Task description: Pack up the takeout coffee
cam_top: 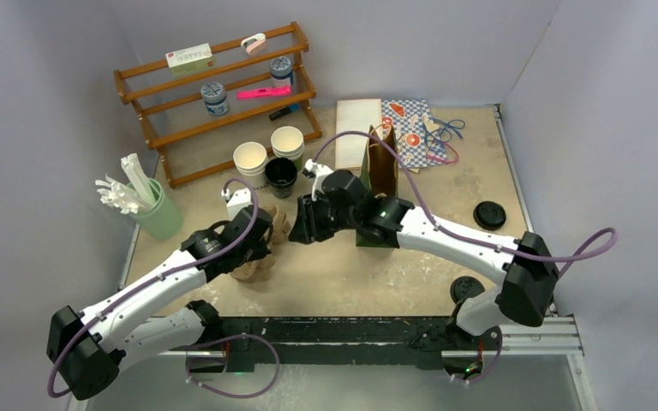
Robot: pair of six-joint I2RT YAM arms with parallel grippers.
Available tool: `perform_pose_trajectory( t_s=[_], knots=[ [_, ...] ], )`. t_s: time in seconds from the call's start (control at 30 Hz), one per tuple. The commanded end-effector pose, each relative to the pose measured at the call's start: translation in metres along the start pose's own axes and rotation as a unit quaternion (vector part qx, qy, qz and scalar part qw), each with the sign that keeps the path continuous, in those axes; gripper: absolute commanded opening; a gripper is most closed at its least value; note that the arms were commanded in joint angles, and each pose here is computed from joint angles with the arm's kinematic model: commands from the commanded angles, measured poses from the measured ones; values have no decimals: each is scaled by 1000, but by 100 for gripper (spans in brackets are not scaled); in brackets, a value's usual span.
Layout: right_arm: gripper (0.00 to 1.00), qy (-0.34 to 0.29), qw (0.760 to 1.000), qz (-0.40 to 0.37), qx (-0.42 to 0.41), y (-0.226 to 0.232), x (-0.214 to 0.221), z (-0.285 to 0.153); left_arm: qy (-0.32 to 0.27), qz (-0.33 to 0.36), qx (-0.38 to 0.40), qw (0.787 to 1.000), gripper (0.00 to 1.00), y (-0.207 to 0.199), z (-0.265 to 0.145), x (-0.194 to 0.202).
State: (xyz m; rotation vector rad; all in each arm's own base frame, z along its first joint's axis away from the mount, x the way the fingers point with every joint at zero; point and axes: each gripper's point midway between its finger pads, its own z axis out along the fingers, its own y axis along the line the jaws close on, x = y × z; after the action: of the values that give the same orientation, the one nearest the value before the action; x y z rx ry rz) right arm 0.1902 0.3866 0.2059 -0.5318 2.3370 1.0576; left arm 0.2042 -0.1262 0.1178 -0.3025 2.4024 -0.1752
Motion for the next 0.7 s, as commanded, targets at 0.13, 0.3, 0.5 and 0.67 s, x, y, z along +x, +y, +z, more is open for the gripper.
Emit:
perform_pose_trajectory(
  t_s=[0.13, 0.3, 0.5, 0.67],
  knots=[
    [41, -23, 997, 40, -55, 7, 12, 33, -1, -21, 27, 999, 4, -11, 12, 6],
    [50, -9, 995, 56, -77, 4, 27, 51, 0, -22, 39, 999, 8, -15, 8, 4],
    [50, 0, 996, 62, -59, -9, 37, 65, -1, -12, 32, 999, 17, -12, 7, 3],
    [48, 8, 996, 68, -59, -12, 43, 75, 8, -7, 33, 999, 16, -11, 7, 8]
  ],
)
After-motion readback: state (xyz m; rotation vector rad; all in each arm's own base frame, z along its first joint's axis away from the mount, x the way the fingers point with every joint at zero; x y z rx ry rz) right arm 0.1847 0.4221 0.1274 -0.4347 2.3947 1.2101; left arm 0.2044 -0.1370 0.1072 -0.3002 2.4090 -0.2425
